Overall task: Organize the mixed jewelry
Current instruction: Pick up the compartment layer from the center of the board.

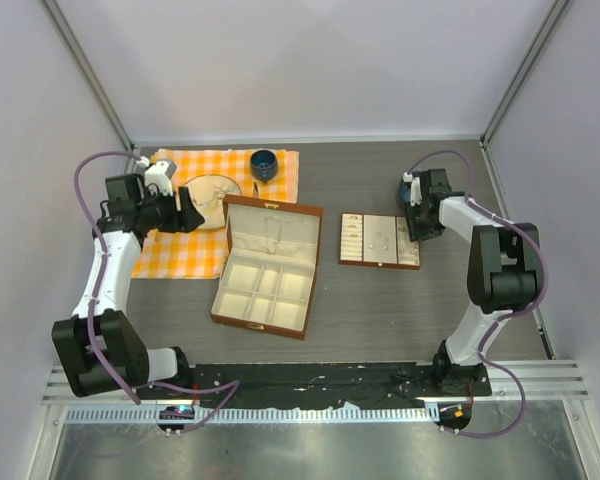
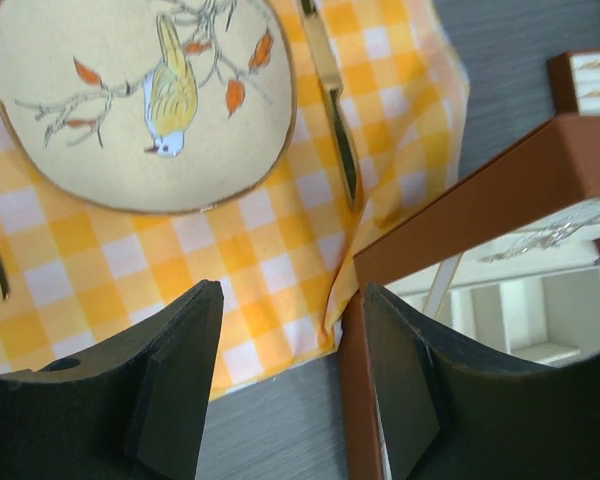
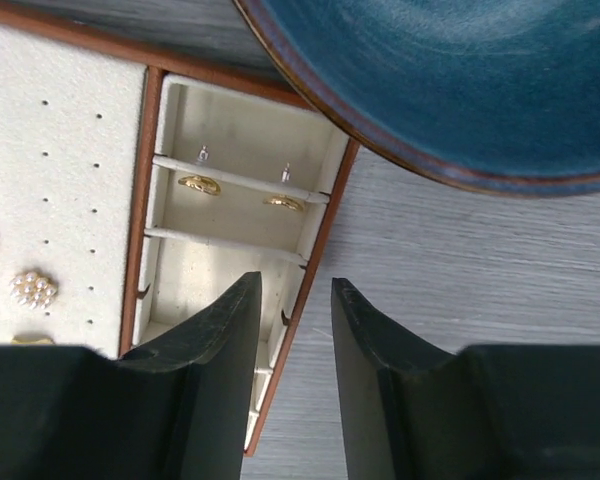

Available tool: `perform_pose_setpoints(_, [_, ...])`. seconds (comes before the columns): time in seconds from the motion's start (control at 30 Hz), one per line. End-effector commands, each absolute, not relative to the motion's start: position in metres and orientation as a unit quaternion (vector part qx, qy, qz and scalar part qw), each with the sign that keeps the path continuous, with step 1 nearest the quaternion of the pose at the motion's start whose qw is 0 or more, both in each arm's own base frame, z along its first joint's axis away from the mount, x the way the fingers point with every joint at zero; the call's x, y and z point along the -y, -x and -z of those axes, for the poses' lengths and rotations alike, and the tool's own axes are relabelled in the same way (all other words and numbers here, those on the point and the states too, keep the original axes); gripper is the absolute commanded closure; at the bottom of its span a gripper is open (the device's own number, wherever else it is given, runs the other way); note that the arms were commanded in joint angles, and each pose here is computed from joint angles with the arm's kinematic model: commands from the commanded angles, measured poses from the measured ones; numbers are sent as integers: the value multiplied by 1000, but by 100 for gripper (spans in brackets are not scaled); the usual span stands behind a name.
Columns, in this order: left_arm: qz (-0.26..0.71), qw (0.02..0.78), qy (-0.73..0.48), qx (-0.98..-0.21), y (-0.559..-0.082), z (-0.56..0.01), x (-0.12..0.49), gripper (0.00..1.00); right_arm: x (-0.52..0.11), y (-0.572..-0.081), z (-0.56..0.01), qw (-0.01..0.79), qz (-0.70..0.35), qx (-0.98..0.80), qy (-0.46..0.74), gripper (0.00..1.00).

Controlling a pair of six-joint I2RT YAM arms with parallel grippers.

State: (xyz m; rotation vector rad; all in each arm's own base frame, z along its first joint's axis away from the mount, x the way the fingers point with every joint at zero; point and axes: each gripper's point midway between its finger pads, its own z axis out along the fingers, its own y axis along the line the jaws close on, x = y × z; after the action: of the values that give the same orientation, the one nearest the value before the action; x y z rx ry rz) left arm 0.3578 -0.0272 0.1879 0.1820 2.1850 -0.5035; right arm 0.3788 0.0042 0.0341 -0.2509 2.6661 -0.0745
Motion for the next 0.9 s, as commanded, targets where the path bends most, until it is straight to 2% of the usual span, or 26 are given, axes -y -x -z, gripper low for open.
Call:
perform_pose_setpoints(0.0, [164,414,-90,-891,-338,-167,14,37,-5,-387,-26,236,20,-968,79,64])
perform_pose_setpoints(0.17, [161,387,-101,-902,-321,-144,14,37,-6,-386,-15,225,19,-971,79,73])
perform_pose_setpoints(0.27, [164,372,-105,-908,-311,-133,16,37,-6,-384,-10,219,17,-973,78,84])
perform_pose_setpoints(0.3, [165,368,-104,-909,-308,-130,16,37,-6,-384,-10,219,17,-973,79,90])
perform_pose_setpoints(0.4, [167,363,-109,-910,-302,-127,18,37,-7,-382,-13,219,16,-973,77,99])
perform_pose_setpoints(0.63, [188,345,-96,-915,-285,-112,26,37,-16,-384,-42,238,-12,-969,65,99])
perform_pose_setpoints(0.87, [166,339,-94,-921,-279,-95,23,38,-26,-388,-80,266,-40,-961,70,99])
